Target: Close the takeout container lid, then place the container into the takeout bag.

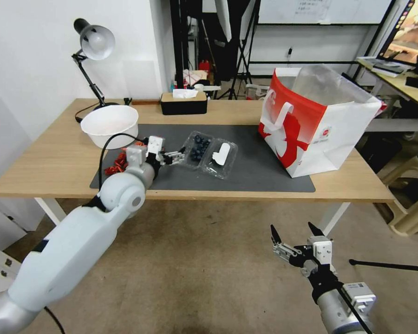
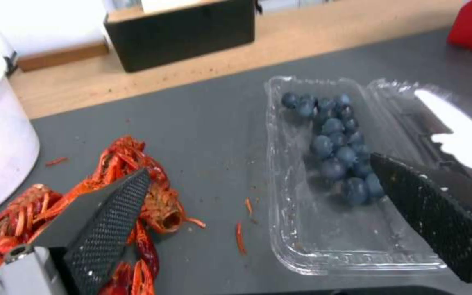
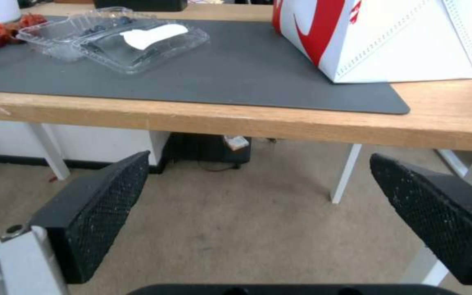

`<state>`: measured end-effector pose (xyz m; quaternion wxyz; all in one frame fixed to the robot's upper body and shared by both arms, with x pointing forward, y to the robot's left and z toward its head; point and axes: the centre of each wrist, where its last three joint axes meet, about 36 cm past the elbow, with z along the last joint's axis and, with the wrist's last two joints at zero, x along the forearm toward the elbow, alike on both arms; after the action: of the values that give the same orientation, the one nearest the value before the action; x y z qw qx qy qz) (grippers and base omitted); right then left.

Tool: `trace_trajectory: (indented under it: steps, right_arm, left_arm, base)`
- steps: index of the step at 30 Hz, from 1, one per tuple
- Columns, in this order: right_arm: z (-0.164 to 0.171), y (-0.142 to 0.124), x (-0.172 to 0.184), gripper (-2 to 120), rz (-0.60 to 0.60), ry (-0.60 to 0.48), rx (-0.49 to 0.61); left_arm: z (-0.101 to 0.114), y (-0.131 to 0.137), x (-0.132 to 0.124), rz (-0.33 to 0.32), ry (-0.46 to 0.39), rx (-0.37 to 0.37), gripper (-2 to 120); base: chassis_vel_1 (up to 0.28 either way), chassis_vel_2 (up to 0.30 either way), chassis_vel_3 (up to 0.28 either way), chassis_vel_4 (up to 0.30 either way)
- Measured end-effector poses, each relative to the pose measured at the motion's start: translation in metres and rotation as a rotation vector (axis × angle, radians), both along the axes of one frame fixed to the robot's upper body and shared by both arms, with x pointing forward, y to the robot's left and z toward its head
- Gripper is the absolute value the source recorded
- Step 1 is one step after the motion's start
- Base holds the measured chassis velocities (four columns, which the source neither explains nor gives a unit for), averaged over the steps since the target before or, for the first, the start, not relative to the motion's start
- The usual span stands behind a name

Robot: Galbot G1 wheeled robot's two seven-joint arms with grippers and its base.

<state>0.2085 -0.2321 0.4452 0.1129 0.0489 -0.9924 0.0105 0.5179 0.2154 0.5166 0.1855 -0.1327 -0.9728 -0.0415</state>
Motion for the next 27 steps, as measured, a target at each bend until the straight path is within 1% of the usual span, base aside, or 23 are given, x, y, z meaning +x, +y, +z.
trace_trajectory:
  steps: [2,4,6,8,9,10,13,19,23,27]
  right_arm:
    - [-0.002,0.0,0.001,100,0.0,0.002,-0.001]
    - [-0.003,0.0,0.001,100,0.0,0.002,-0.001]
    - [-0.005,-0.001,0.001,100,0.0,0.002,-0.002]
    - [-0.006,-0.001,0.001,100,0.0,0.002,-0.002]
    - [-0.007,-0.001,0.002,100,0.001,0.003,-0.002]
    - [-0.007,-0.001,0.002,100,0.001,0.003,-0.002]
    - [-0.011,0.0,0.002,100,0.005,0.006,-0.003]
    - [-0.013,0.0,0.002,100,0.006,0.004,-0.006]
    - [-0.014,-0.001,0.002,100,0.007,0.004,-0.009]
    - [-0.015,-0.001,0.002,100,0.008,0.004,-0.011]
  left_arm:
    - [0.005,-0.001,0.008,-0.008,0.051,0.017,100]
    - [0.007,-0.002,0.011,-0.008,0.062,0.026,100]
    - [0.01,-0.003,0.017,-0.011,0.089,0.054,100]
    - [0.011,-0.003,0.018,-0.012,0.093,0.059,100]
    - [0.014,-0.003,0.023,-0.012,0.108,0.081,100]
    - [0.014,-0.003,0.023,-0.012,0.108,0.081,100]
    - [0.017,-0.002,0.037,-0.001,0.115,0.104,100]
    - [0.02,-0.003,0.047,0.0,0.114,0.114,100]
    - [0.018,0.0,0.049,-0.02,0.122,0.128,100]
    - [0.015,0.002,0.048,-0.026,0.124,0.141,100]
  base:
    - [0.0,0.0,0.0,0.0]
    - [0.0,0.0,0.0,0.0]
    - [0.0,0.0,0.0,0.0]
    - [0.0,0.0,0.0,0.0]
    - [0.0,0.0,0.0,0.0]
    - [0.0,0.0,0.0,0.0]
    - [0.0,0.0,0.0,0.0]
    - [0.0,0.0,0.0,0.0]
    - [0.0,0.0,0.0,0.0]
    - [0.0,0.0,0.0,0.0]
